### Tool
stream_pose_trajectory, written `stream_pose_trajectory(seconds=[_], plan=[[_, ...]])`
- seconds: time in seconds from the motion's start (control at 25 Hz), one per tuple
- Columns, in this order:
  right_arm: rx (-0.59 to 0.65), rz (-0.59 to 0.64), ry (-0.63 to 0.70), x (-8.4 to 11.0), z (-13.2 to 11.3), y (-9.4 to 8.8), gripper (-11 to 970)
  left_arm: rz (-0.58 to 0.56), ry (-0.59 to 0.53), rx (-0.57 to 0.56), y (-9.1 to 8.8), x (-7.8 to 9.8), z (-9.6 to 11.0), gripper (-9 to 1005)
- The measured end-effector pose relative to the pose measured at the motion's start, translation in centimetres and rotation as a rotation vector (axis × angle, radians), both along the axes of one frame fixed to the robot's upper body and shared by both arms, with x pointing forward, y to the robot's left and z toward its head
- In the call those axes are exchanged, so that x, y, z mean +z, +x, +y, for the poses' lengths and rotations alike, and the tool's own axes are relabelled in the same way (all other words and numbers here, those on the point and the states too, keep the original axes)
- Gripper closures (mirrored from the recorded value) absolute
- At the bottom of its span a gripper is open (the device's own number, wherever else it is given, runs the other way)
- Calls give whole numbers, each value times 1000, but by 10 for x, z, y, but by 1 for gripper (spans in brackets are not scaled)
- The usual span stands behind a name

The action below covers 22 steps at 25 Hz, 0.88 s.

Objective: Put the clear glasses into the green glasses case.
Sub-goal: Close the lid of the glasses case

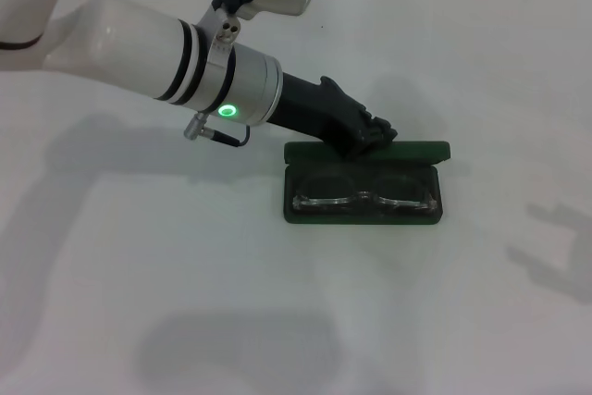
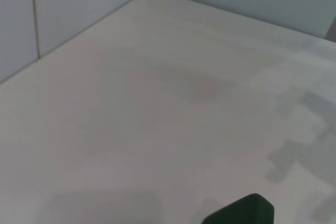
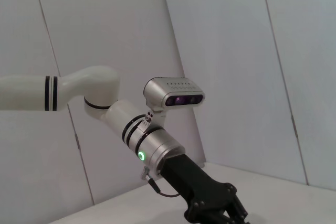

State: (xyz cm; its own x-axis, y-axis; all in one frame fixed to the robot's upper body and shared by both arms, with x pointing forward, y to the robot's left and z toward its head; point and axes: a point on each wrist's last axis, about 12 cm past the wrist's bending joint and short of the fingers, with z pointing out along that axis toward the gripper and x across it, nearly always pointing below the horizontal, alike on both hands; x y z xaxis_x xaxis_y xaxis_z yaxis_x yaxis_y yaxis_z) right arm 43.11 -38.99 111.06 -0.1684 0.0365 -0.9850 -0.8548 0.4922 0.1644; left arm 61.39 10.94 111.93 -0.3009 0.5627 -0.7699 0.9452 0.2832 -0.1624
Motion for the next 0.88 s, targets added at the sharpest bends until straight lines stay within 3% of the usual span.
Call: stream_pose_trajectory(seconds=[0.24,0.6,0.88], plan=[[-4,3,-1,-1,-1,-2,275,29,11,-39,-7,-4,1,874],[-5,4,1,-1,-1,-3,274,62,19,-35,-17,-17,8,865],[2,4,0,-1,1,-1,259,74,-9,-52,-23,-17,7,855]])
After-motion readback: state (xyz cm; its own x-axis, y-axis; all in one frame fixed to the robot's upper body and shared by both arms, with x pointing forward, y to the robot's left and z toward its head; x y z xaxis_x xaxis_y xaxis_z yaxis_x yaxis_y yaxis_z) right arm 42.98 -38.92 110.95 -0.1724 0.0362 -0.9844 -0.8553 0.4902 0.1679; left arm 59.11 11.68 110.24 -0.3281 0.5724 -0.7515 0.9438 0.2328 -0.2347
